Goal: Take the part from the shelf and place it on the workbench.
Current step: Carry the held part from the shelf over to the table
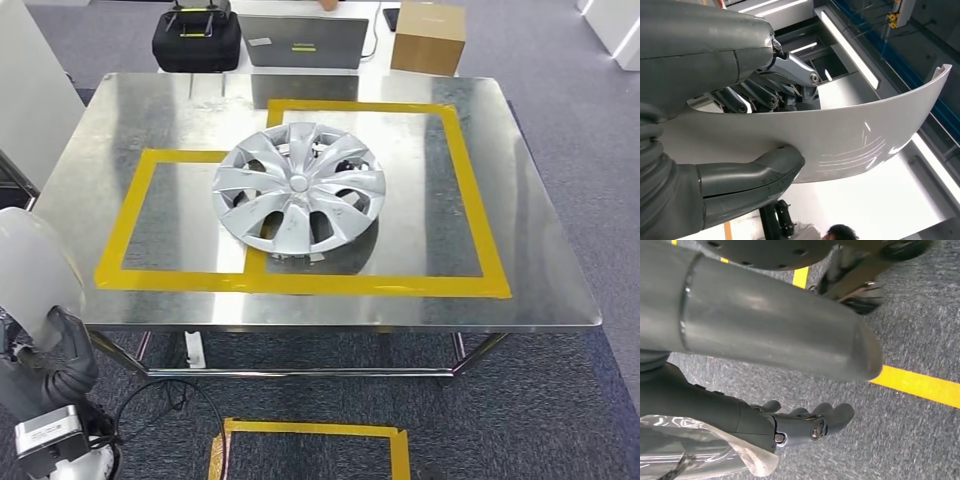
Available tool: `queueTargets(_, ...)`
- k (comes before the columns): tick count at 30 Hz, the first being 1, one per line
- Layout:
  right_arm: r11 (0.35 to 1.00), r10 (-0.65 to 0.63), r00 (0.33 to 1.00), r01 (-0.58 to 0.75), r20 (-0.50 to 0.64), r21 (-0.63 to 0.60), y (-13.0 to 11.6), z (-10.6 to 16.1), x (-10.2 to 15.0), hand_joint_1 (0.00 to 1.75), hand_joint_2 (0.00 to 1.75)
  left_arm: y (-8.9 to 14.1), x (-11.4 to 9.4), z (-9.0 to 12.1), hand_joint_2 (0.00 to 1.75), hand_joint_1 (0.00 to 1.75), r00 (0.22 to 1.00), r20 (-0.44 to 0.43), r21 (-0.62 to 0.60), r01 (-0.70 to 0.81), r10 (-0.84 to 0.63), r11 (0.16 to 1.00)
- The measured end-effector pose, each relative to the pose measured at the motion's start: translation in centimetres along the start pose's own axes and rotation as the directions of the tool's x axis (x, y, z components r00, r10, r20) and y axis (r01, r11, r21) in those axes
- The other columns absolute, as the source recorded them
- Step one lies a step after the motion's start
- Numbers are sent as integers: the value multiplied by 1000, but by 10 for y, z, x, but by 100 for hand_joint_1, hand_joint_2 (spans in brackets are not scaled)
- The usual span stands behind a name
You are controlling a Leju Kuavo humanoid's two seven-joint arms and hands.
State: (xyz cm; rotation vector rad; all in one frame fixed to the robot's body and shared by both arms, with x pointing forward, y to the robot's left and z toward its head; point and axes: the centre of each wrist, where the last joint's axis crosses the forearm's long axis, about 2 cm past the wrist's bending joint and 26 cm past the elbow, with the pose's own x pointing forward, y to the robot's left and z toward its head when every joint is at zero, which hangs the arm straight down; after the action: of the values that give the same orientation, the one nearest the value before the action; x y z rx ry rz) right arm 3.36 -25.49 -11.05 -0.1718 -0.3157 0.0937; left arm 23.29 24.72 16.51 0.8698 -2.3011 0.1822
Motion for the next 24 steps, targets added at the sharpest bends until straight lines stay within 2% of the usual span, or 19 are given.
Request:
queueTargets(14,1000,1,1000,-1,-1,0,0,0,0,0,0,-2,0,0,175,175,1000,-7,-33,21,-21,999)
queueTargets(20,1000,3,1000,-3,3,6,-1,0,0,0,0,-2,-4,0,175,175,997,-29,-121,73,-77,990)
queueTargets(24,1000,5,1000,-5,16,11,-3,-1,2,0,0,1,-16,1,175,175,988,-49,-253,132,-149,958)
